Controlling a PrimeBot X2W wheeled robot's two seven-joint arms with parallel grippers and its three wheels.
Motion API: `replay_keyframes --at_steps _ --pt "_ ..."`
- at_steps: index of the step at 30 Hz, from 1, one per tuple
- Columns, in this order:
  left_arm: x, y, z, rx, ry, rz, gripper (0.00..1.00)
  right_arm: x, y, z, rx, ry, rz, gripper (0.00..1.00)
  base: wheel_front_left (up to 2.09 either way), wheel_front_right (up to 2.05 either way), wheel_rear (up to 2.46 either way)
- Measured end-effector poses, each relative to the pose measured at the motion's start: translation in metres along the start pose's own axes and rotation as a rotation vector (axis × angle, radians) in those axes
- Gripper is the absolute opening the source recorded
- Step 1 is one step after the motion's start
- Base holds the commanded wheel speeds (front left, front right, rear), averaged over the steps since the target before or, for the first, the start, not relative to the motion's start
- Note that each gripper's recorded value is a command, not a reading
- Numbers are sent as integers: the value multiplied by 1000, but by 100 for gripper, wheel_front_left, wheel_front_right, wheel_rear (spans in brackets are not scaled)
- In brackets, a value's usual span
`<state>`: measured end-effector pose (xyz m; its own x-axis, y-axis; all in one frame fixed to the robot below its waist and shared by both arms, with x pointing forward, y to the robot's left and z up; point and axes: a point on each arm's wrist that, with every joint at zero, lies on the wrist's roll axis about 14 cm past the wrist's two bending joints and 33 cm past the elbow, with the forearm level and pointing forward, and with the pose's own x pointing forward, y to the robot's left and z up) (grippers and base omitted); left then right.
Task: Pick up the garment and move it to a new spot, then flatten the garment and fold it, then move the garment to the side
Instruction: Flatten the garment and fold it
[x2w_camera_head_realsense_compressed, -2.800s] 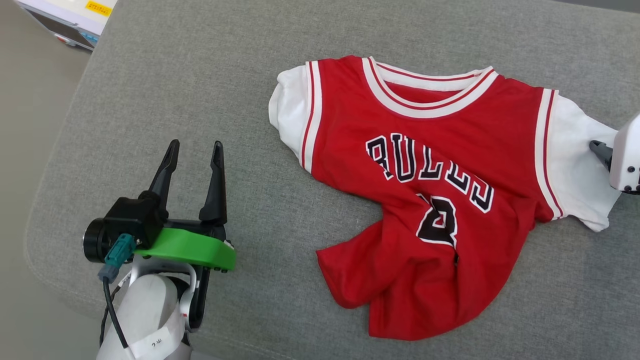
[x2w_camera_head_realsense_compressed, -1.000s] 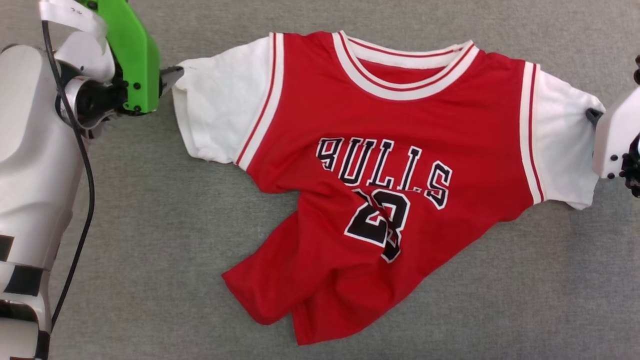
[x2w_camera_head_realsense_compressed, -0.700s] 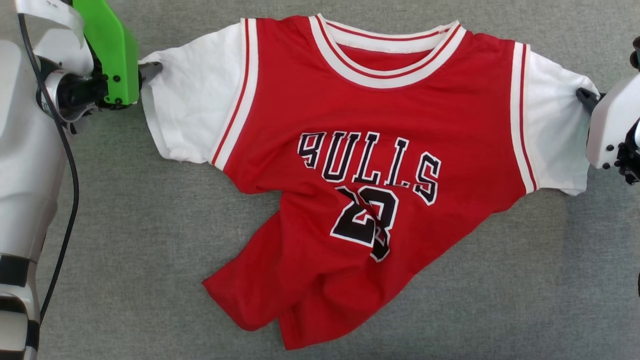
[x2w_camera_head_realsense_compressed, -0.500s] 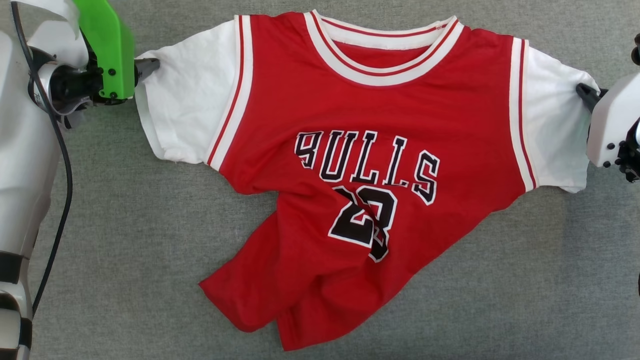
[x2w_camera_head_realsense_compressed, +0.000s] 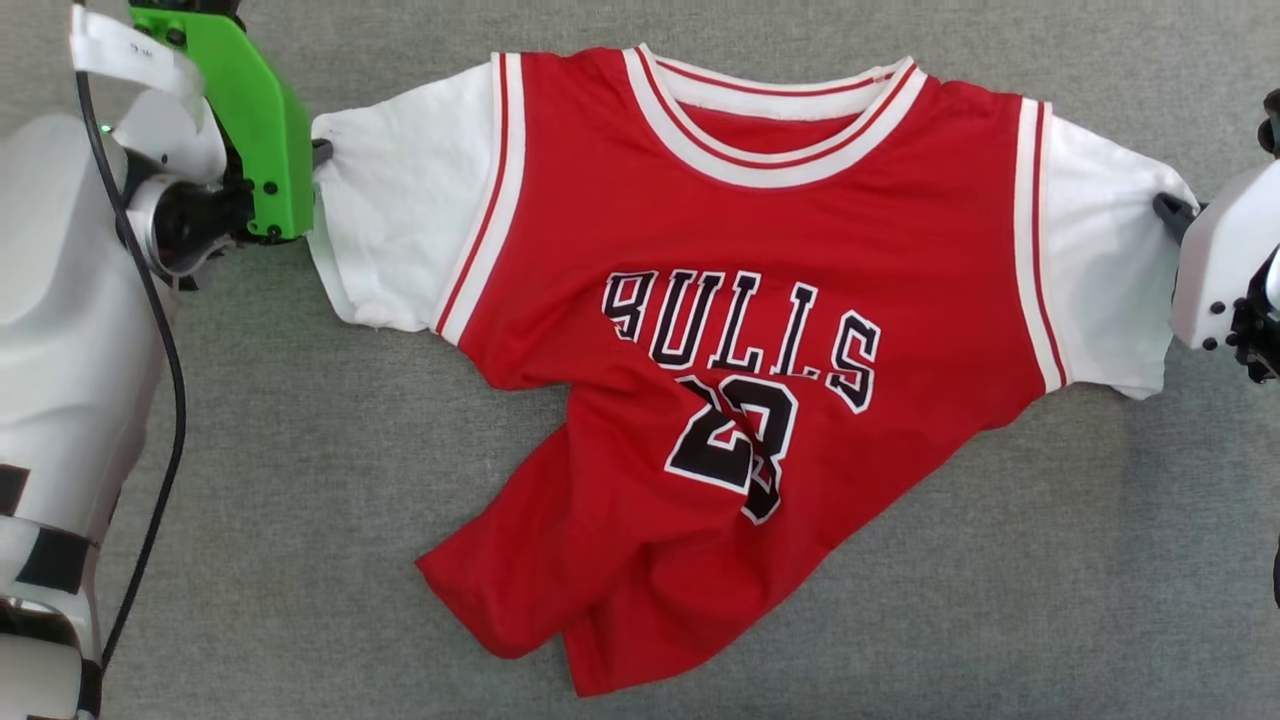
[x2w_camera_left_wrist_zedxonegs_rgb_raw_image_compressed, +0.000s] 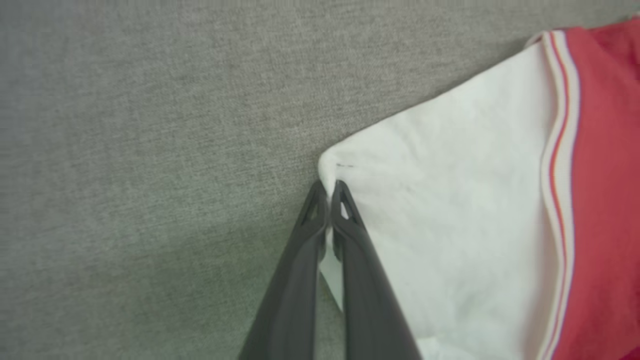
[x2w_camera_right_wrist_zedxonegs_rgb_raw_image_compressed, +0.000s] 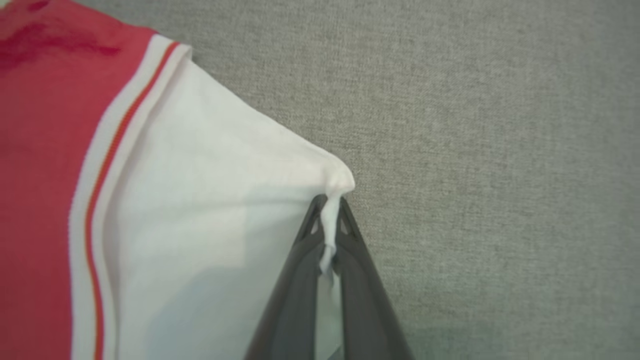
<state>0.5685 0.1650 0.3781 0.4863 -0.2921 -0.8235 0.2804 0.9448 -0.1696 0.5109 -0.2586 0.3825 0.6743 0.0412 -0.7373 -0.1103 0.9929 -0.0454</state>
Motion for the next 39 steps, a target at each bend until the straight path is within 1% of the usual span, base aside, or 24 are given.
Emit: replay_keyframes --at_steps 5,7,11,18,22,27,33,39 --pt "-21 0 19 17 -142 22 0 -13 -4 3 1 -22 -11 0 0 0 0" --pt "-35 -2 35 7 -228 21 0 -21 -7 12 1 -50 -17 0 0 0 0" --pt "-62 -1 52 9 -343 37 0 -39 -10 32 -3 -125 -25 0 0 0 0" --pt "-121 -8 78 45 -546 48 0 -86 -19 74 -36 -287 -49 0 0 0 0" --pt "-163 -10 92 53 -673 51 0 -122 -20 106 -73 -415 -58 0 0 0 0" --pt "-221 -14 109 77 -841 66 0 -164 -22 136 -86 -557 -67 0 0 0 0" --pt "-283 -17 113 102 -1021 106 0 -207 -15 162 -93 -712 -61 0 0 0 0" --pt "-328 -35 96 131 -1120 116 0 -245 -18 160 -74 -799 -72 0 0 0 0"
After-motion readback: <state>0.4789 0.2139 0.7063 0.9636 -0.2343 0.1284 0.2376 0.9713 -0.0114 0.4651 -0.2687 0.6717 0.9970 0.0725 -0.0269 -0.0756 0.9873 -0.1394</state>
